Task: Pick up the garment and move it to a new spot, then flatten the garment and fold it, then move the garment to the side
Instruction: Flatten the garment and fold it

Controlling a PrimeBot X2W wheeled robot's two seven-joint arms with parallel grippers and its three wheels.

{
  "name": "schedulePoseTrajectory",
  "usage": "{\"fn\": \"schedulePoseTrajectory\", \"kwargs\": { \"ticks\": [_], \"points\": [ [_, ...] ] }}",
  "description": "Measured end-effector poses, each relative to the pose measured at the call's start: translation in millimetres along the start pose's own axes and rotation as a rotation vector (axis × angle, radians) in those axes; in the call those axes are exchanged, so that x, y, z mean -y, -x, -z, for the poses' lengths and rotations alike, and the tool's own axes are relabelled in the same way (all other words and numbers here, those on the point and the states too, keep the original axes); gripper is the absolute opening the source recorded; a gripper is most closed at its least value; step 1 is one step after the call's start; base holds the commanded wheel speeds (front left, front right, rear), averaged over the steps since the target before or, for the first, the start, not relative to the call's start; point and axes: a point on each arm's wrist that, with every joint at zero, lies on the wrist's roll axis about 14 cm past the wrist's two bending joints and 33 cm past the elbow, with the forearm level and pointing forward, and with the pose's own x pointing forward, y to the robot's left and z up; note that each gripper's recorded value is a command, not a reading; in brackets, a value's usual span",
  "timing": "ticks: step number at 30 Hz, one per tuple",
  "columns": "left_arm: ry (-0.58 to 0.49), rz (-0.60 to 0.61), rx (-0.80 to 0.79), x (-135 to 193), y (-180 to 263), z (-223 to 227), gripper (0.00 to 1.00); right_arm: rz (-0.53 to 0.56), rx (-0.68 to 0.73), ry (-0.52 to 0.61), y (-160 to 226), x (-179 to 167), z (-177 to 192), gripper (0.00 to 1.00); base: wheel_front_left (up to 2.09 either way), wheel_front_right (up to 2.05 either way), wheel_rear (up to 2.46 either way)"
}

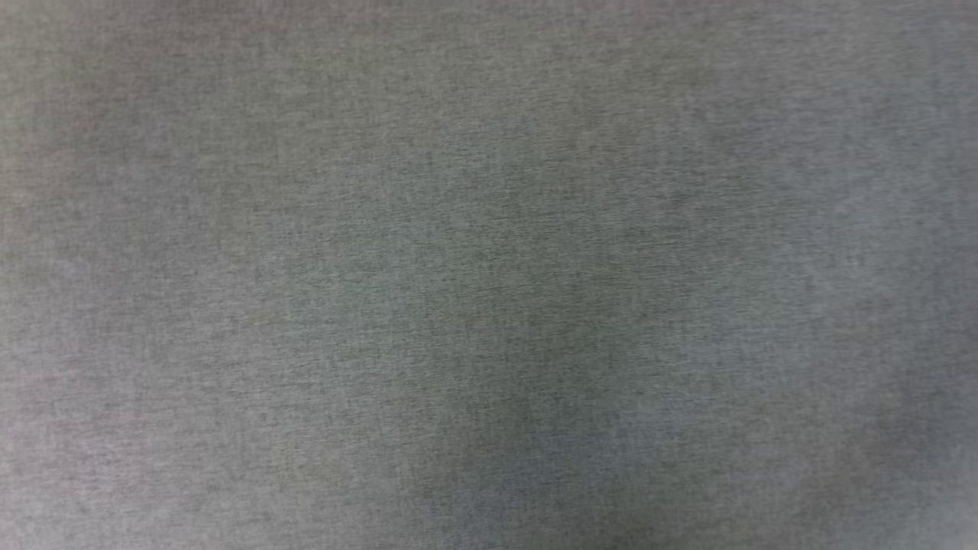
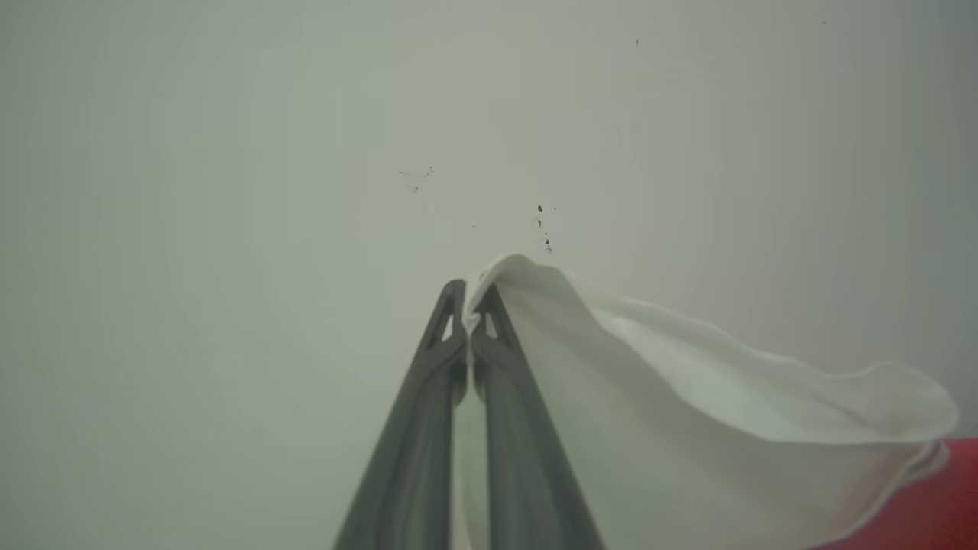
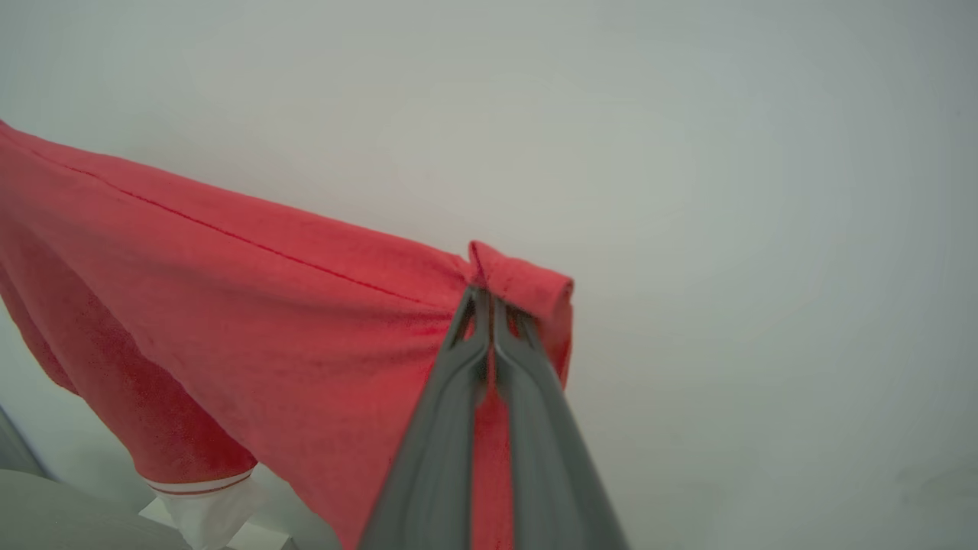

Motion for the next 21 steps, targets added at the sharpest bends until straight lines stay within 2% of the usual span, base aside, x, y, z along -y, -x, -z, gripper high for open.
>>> {"fn": "schedulePoseTrajectory", "kwargs": {
  "ticks": [5,8,10,17,21],
  "points": [
    [0.035,0.02,-0.103,9.3,25.9,63.3,0.0,-0.039,-0.067,0.0,1.2,-13.6,55.1,0.0,0.0,0.0,0.0],
    [0.073,0.046,-0.215,24.0,59.5,108.2,0.0,-0.038,-0.148,-0.027,19.2,-15.4,98.3,0.0,0.0,0.0,0.0],
    [0.1,0.055,-0.272,32.3,84.1,127.5,0.0,-0.035,-0.183,-0.045,32.5,-16.0,114.7,0.0,0.0,0.0,0.0],
    [0.216,0.041,-0.474,56.1,190.7,167.9,0.0,-0.012,-0.337,-0.093,92.4,-16.8,161.3,0.0,0.0,0.0,0.0],
    [0.303,0.054,-0.615,73.9,260.4,170.1,0.0,-0.001,-0.393,-0.127,129.3,-19.6,169.0,0.0,0.0,0.0,0.0]
  ]
}}
